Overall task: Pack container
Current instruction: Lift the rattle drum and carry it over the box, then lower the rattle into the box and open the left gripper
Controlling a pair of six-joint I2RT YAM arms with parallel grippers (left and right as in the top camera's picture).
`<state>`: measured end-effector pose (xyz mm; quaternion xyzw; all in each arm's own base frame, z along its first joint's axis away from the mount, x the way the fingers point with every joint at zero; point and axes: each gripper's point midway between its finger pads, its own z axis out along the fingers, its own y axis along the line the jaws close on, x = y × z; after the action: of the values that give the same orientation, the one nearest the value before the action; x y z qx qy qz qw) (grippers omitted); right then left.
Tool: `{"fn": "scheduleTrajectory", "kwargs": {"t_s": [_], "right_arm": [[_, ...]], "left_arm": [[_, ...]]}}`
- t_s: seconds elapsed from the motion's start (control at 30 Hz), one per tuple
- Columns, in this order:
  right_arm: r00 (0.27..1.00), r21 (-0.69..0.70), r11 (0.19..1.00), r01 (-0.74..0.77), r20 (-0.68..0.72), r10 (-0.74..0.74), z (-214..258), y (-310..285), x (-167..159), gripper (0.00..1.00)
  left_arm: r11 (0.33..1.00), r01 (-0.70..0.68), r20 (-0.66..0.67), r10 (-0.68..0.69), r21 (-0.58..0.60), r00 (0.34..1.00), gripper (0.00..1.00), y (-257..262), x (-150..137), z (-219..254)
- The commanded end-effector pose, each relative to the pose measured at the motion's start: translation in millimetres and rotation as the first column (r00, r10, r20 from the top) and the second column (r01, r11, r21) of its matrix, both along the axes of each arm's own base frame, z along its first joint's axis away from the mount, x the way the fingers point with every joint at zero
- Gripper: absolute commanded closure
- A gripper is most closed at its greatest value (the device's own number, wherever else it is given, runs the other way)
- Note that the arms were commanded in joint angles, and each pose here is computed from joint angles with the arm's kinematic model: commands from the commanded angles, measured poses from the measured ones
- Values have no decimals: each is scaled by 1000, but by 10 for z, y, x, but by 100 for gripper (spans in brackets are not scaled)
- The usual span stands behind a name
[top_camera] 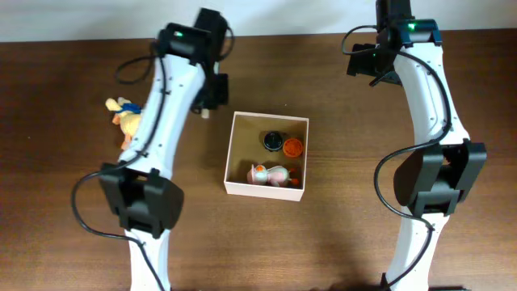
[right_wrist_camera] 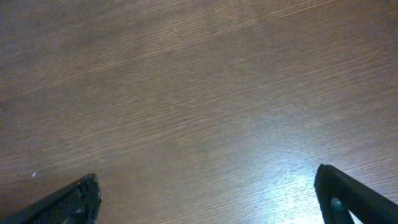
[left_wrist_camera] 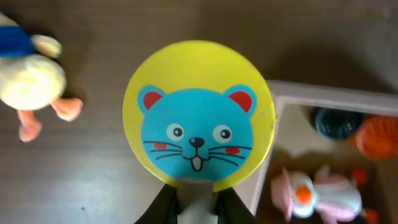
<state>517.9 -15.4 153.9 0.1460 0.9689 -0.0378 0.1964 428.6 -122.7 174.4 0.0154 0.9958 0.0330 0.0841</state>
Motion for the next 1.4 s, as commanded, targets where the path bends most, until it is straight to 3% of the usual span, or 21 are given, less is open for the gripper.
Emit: {"fn": "scheduleTrajectory", "kwargs": {"t_s": [0.0, 0.17, 0.37, 0.67, 0.83, 1.37], "right_arm": [[1000, 1, 1000, 11, -8, -11, -37, -17, -7, 1], [1000, 1, 1000, 11, -8, -11, -37, -17, -7, 1], [1000, 1, 1000, 11, -8, -11, -37, -17, -7, 1], [1000, 1, 1000, 11, -8, -11, -37, -17, -7, 1], [1000, 1, 1000, 11, -8, -11, -37, -17, -7, 1], [1000, 1, 1000, 11, -8, -11, -37, -17, -7, 1]], "left_arm": [[998, 57, -34, -55, 35, 998, 86, -136, -164, 35], [989, 139, -98, -133, 56, 986, 86, -393, -434, 25], [985, 162, -91, -157, 52, 983, 86, -684, -568, 23], [991, 131, -41, -131, -14, 991, 90, -910, -406, -98], [989, 146, -118, -149, -36, 982, 92, -1067, -430, -426], [984, 173, -138, -164, 53, 977, 92, -1068, -425, -642]]}}
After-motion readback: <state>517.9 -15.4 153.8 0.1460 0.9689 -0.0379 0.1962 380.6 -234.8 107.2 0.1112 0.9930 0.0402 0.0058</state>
